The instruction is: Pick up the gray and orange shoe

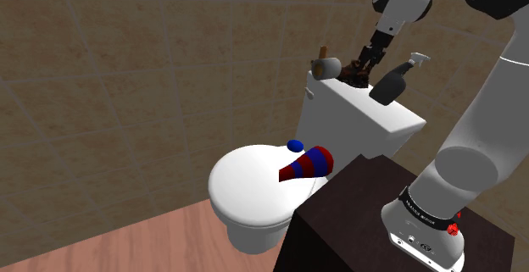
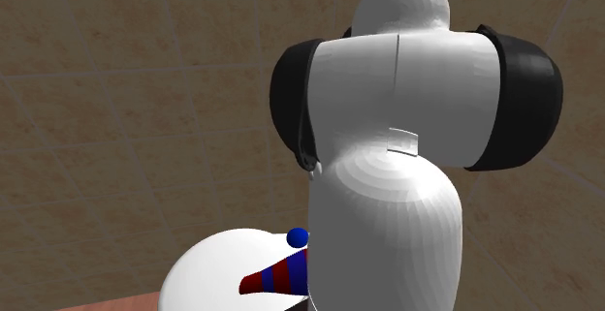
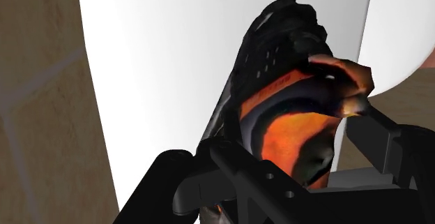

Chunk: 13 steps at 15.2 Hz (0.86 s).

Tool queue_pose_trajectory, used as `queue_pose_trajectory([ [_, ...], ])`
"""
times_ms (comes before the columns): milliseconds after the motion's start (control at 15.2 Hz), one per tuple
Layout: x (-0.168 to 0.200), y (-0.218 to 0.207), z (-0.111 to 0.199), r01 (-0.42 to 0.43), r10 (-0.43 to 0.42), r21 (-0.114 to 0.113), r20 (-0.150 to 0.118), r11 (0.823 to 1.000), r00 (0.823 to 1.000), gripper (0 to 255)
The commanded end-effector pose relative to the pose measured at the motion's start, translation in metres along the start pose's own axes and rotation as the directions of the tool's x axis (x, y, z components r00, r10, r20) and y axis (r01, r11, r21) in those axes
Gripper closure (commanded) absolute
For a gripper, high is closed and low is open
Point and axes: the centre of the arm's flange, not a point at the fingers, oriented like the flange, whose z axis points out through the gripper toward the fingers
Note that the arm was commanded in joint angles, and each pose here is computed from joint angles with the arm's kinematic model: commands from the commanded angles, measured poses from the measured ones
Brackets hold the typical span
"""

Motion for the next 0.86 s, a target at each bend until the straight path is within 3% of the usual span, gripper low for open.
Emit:
queue_pose_trajectory([
  [0,0.0,-0.002,-0.01,0.0,0.0,0.0,-0.001,1.0,1.0,255],
  [792,0.001,-0.014,-0.062,0.0,0.0,0.0,-0.001,1.0,1.0,255],
])
